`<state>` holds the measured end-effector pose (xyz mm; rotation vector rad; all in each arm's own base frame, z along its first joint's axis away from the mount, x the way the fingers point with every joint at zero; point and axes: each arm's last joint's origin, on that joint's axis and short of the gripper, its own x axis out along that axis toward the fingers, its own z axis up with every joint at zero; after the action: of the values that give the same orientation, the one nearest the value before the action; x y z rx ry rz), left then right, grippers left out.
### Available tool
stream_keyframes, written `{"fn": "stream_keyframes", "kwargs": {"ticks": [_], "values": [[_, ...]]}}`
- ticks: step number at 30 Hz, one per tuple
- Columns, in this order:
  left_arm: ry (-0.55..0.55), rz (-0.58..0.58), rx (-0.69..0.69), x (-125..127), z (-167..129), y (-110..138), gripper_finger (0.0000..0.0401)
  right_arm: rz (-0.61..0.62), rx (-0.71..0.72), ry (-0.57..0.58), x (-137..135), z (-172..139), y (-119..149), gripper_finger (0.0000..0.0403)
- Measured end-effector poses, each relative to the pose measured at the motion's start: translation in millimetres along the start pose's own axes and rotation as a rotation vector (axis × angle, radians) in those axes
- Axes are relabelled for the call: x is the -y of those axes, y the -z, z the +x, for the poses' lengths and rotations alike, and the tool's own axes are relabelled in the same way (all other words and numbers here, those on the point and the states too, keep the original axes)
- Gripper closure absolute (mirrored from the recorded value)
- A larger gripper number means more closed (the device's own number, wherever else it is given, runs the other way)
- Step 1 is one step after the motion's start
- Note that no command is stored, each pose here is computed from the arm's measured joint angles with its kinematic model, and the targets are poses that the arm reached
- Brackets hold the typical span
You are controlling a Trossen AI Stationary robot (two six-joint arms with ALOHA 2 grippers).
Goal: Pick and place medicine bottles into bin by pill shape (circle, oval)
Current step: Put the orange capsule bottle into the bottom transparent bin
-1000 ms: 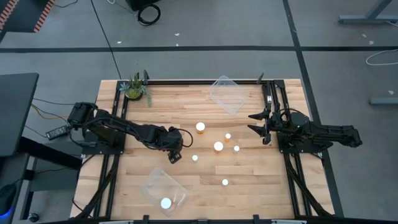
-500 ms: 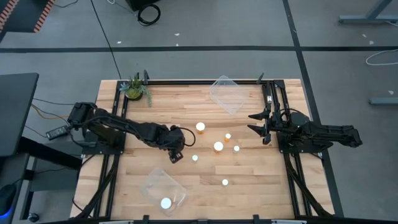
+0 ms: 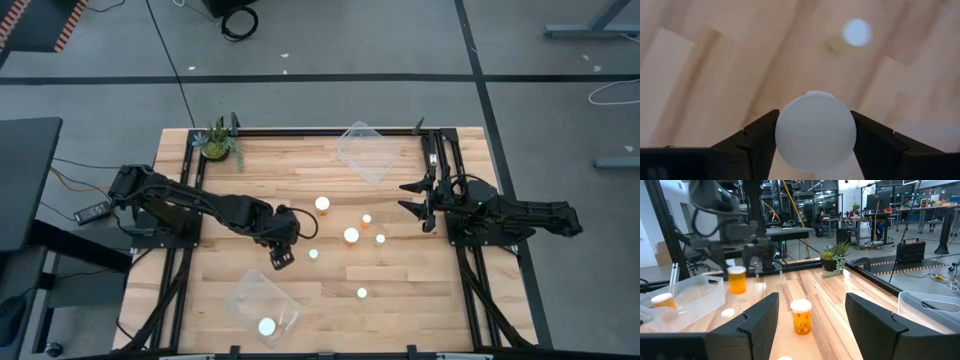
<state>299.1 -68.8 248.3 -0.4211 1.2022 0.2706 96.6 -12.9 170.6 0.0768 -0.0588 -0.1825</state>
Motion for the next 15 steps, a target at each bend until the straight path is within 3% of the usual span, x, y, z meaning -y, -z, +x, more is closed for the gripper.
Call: {"fn": "stream_keyframes", "kwargs": {"ticks": [8, 15], "values": [[0.124, 0.01, -0.028, 26.9, -19.0, 6.0, 0.0183, 0.0, 0.0, 0.0, 0.0, 0.0, 0.0, 0.0166], [0.159, -0.026, -0.053, 46.2, -24.6, 22.5, 0.0158, 0.0, 0.0, 0.0, 0.0, 0.0, -0.1, 0.0166]]}}
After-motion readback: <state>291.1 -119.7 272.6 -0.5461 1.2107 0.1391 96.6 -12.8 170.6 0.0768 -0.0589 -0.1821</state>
